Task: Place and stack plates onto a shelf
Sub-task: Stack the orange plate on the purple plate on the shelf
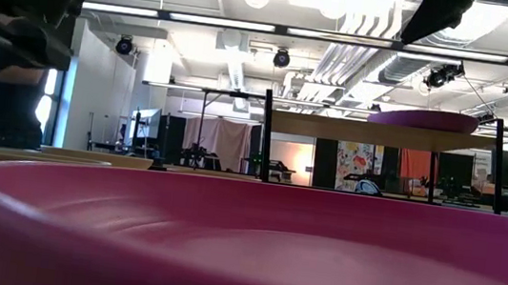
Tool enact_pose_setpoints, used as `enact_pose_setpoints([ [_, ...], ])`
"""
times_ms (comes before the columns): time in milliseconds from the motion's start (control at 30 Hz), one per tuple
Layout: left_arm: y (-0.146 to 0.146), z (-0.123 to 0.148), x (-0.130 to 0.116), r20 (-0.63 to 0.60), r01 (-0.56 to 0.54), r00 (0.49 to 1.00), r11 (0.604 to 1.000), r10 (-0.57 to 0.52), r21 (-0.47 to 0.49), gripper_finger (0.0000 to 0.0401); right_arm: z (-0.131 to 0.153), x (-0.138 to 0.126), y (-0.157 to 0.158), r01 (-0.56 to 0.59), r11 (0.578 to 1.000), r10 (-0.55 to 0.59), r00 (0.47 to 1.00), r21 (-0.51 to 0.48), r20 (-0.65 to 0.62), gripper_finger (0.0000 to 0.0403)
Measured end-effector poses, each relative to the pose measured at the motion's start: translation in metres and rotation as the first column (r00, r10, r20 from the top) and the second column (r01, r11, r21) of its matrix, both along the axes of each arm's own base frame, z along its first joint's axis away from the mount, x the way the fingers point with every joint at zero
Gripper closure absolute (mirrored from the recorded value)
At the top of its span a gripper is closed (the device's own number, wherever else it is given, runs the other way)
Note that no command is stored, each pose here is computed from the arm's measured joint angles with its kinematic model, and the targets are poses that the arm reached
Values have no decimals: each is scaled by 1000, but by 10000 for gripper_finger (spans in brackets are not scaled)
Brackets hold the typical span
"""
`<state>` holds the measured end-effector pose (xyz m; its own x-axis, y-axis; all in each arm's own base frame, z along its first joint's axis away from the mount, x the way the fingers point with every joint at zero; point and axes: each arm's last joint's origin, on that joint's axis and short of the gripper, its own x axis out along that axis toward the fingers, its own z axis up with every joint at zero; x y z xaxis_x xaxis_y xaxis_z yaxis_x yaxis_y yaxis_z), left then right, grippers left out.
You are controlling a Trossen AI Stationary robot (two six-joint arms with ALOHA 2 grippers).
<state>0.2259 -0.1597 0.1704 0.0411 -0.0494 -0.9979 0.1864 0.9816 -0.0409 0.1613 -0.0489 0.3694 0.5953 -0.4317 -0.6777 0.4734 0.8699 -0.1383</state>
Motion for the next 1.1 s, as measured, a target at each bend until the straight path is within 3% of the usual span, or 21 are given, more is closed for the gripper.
enact_pose_setpoints([
  [600, -2, -17, 3, -74, 18, 997, 1000, -16, 22, 276, 0, 0, 0, -3, 1000, 3, 1000, 3, 0, 300],
  [967, -3, -17, 2, -104, 10, 995, 1000, -12, -25, 386, 0, 0, 0, 12, 1000, -13, 1000, 17, 6, 300],
  [1100, -3, -15, 2, -103, 9, 995, 999, -13, -37, 394, 0, 0, 0, 13, 1000, -13, 1000, 17, 6, 300],
])
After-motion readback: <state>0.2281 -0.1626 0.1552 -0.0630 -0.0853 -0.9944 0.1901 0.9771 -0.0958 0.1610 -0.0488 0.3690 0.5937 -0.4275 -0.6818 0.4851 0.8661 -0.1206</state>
